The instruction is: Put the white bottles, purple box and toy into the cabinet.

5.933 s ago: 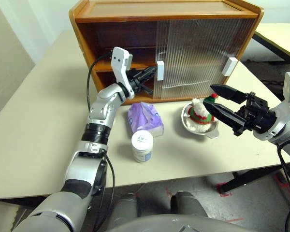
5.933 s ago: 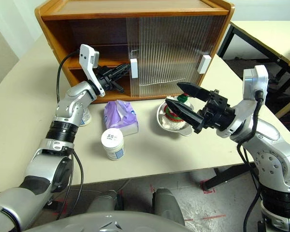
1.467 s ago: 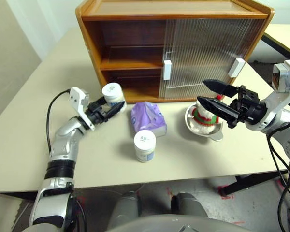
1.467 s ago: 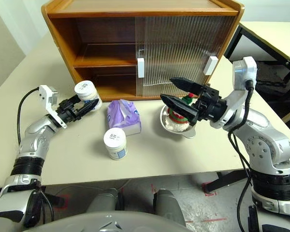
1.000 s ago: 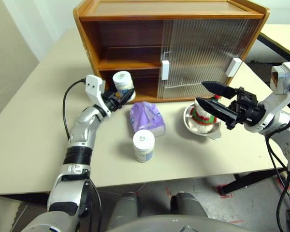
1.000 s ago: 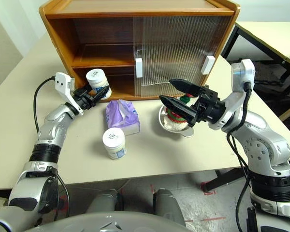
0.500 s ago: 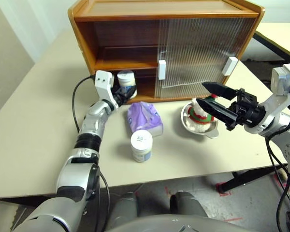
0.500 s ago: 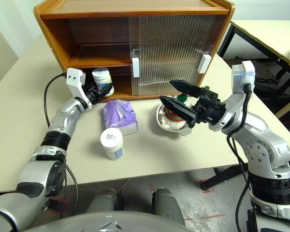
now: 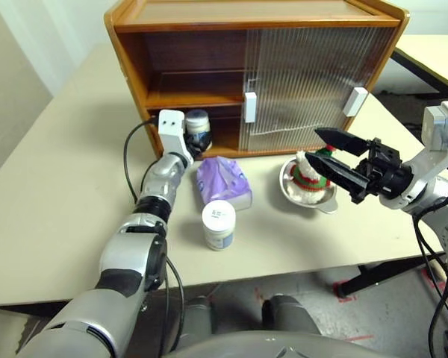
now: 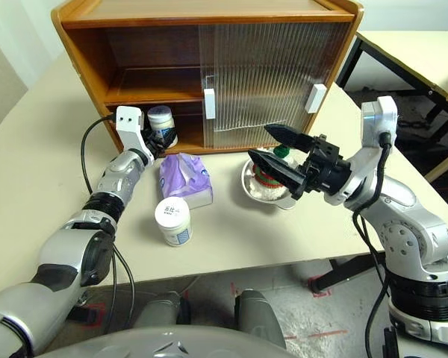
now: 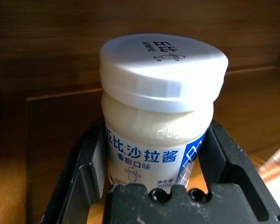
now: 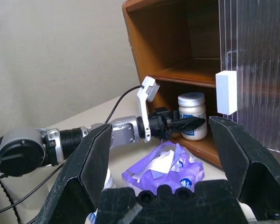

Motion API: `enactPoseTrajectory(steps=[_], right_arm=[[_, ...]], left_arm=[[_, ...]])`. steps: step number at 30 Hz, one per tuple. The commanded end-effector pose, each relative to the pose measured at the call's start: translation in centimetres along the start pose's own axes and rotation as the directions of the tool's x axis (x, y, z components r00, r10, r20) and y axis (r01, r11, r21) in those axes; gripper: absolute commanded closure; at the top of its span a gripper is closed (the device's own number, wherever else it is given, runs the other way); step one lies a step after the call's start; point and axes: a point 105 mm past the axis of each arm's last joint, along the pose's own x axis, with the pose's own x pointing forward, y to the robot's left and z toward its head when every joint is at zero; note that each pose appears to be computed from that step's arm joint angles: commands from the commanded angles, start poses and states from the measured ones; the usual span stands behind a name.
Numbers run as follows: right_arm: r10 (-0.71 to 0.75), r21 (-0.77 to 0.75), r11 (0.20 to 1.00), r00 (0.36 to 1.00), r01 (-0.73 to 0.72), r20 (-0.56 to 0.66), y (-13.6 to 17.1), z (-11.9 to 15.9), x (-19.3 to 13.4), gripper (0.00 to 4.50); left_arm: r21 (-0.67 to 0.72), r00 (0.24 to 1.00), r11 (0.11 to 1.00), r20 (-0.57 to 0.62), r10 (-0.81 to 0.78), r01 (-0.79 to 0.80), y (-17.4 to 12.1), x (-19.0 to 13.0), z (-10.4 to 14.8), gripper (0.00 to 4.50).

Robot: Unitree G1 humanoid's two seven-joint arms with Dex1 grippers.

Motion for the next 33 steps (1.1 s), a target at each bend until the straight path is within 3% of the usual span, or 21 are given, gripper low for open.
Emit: enactPoseTrajectory(steps=[1,18,22,33], right_arm=[[-0.002,-0.02,1.0,1.0,0.002,0.006,0.1,0.6,-0.2,0.0],[-0.013,-0.028,1.0,1.0,0.013,0.004,0.2,1.0,-0.3,0.0],[-0.013,-0.029,0.999,1.0,0.013,0.005,0.2,1.0,-0.3,0.0],[0.003,-0.027,1.0,1.0,-0.003,0.007,0.2,1.0,0.1,0.0]], left_arm=[[0.023,0.999,0.999,0.05,0.023,-0.024,-0.2,0.6,1.6,1.42],[0.054,0.996,0.995,0.006,0.087,-0.087,0.1,0.8,0.8,1.42],[0.056,0.996,0.994,-0.012,0.094,-0.093,0.2,0.7,0.3,0.02],[0.013,1.0,1.0,-0.022,0.003,-0.003,-0.6,0.2,-0.9,0.02]])
